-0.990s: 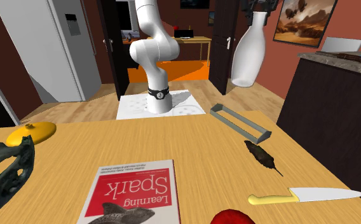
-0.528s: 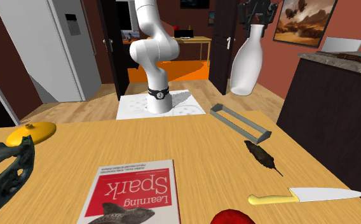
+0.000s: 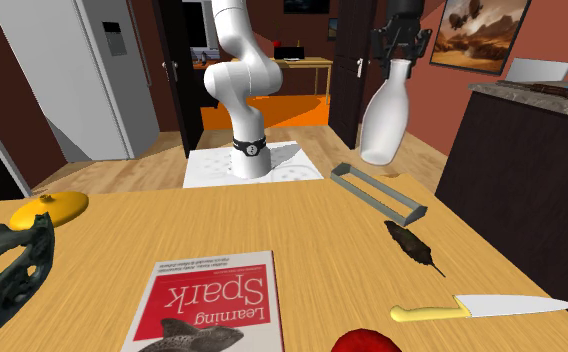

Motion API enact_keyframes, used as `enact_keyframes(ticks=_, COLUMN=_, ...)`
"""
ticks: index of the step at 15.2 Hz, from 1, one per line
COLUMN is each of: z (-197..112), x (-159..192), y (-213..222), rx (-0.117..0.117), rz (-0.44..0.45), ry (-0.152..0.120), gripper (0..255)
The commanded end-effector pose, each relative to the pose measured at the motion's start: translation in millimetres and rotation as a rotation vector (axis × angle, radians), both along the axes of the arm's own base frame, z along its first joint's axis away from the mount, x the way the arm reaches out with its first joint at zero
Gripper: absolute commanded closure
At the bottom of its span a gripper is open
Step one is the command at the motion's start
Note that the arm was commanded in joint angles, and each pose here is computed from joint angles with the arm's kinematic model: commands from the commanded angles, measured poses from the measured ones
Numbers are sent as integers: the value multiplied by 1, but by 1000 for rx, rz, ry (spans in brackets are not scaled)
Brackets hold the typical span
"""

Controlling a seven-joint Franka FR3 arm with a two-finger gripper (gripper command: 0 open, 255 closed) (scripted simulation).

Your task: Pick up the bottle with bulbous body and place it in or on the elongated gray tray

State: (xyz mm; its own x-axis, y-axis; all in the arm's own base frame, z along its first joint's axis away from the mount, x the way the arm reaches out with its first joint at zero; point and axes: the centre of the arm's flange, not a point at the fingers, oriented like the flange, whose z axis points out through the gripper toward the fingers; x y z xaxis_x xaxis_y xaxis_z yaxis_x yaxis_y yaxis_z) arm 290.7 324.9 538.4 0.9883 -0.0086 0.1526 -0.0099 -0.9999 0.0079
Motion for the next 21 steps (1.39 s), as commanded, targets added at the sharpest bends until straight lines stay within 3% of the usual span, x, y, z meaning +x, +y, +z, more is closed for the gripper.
enact_keyframes(ticks=1, z=-10, x=-1, y=0, rx=0, rz=0, ry=-1, gripper=255)
enact_keyframes(ticks=12, z=-67, x=-1, y=0, rx=0, rz=0, ry=-1, gripper=255)
enact_keyframes(ticks=20, z=-67, x=-1, y=0, rx=0, rz=0, ry=-1, gripper=255)
enact_keyframes(ticks=21, z=-67, x=-1, y=0, rx=0, rz=0, ry=-1, gripper=0)
